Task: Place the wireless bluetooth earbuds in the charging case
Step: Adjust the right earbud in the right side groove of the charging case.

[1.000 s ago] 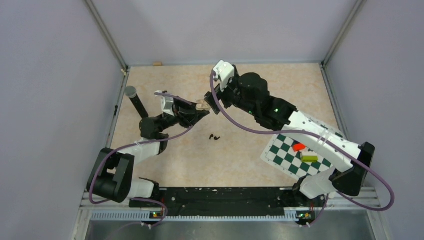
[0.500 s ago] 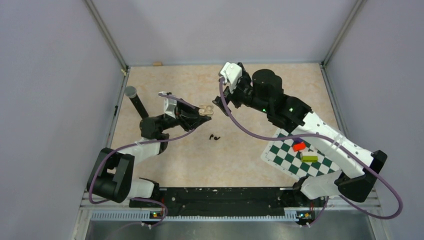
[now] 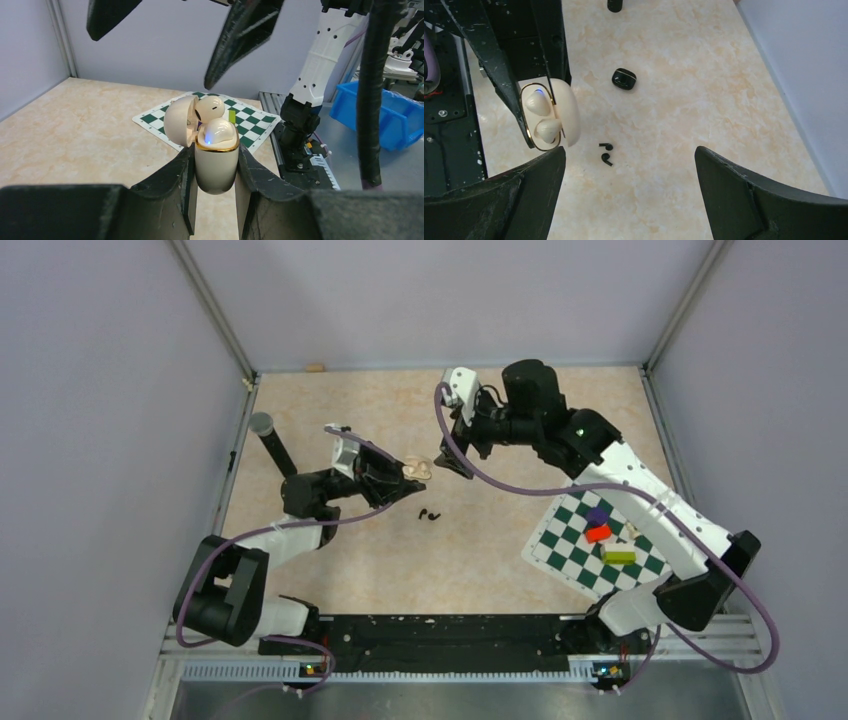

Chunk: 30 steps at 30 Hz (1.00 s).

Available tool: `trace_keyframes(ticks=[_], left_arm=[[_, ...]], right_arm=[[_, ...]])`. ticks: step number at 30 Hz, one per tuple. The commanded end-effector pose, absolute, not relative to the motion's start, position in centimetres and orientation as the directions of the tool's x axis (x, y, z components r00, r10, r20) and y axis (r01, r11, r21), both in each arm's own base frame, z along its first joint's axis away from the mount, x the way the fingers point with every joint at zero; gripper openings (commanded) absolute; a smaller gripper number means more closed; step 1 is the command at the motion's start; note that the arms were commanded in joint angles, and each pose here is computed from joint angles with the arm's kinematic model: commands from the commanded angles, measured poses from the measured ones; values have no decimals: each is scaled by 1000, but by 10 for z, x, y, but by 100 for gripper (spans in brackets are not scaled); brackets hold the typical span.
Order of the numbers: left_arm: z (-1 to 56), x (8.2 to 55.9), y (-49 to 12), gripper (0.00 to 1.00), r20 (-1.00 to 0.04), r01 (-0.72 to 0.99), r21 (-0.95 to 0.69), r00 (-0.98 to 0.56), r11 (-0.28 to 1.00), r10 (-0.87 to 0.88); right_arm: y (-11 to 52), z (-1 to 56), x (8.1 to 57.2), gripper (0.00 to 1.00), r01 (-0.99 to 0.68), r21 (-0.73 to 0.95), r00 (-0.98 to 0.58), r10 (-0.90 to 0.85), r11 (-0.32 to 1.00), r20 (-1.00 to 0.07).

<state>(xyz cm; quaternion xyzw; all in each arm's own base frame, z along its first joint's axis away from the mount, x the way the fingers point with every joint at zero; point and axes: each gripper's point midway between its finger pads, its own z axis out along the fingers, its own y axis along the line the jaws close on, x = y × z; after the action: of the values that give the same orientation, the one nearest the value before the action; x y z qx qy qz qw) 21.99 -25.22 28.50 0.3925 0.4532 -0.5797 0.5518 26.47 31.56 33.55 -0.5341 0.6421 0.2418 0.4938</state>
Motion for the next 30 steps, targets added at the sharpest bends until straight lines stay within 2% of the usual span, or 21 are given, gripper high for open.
trace_keyframes(ticks=[1,13,30], left_arm=[[311,204,-251,0,-947,999,47,41,-11,-319],[313,198,-253,0,-949,998,55,41,-36,-312],[308,194,-256,0,-954,997,52,31,-63,-298]], right_arm=[[312,370,261,99,-956,-143,39,-373,256,-927],[320,346,257,99,-980,-45,-43,-418,196,-907],[333,333,263,99,-983,18,-94,-421,180,-902]])
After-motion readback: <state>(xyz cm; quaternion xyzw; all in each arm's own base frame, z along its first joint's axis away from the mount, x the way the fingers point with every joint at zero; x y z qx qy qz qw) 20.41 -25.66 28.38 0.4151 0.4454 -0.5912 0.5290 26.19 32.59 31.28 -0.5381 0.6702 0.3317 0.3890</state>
